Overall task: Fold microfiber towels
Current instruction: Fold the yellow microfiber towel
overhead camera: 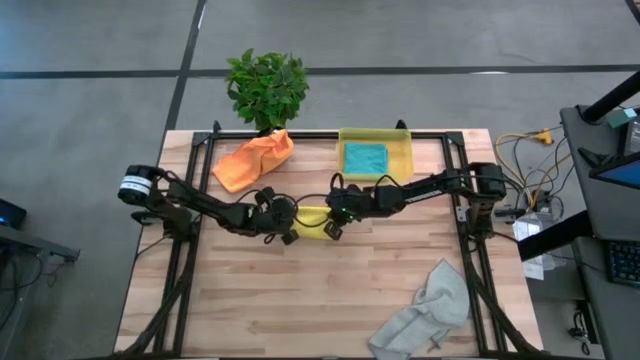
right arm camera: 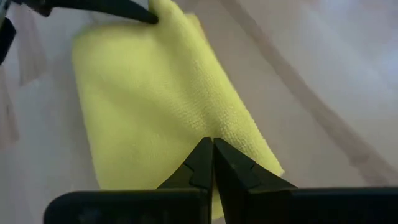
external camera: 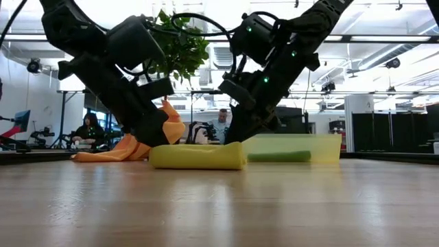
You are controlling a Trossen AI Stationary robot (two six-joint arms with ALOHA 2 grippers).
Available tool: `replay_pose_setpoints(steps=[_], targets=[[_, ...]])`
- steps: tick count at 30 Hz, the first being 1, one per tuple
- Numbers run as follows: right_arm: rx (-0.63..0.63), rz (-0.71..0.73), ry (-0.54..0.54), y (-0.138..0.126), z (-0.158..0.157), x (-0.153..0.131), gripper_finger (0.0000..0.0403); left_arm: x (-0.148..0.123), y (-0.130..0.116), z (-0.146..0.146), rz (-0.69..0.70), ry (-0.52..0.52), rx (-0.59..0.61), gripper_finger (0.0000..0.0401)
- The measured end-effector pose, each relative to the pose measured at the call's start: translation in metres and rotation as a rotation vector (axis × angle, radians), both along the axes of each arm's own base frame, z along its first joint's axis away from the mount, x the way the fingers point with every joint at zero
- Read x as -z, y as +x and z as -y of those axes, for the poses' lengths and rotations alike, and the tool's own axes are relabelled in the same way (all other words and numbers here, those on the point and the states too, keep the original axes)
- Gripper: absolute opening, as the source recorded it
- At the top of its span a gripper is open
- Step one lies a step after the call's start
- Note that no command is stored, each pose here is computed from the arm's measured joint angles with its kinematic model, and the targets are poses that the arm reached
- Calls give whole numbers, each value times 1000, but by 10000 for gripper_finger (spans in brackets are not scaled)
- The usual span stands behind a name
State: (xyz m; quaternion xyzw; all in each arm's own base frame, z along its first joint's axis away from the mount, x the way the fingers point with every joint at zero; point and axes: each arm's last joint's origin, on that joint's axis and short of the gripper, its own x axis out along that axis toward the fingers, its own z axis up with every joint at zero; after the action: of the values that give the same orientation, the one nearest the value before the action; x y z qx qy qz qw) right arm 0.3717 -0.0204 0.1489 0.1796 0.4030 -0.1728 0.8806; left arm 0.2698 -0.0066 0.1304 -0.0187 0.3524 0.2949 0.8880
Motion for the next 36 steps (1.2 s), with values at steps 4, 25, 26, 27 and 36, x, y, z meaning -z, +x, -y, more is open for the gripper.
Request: replay_pose_setpoints(steps=[4,25,26,27,36], targets=[[-61,25,-40,-1,-2,-10,9,-13,-4,0,32,4,-3,145],[-429,241,-148,3,-10,-10,208,-20,32,-6,101,-9,486,159],[-437,237,-158,2,-10,-9,217,-20,35,-8,107,-6,482,159],[-442,236,-168,2,-9,-9,225,-21,36,-10,111,-7,480,159],[-406,140,-156,5,4,16,241,-10,36,-14,71,-42,490,159]])
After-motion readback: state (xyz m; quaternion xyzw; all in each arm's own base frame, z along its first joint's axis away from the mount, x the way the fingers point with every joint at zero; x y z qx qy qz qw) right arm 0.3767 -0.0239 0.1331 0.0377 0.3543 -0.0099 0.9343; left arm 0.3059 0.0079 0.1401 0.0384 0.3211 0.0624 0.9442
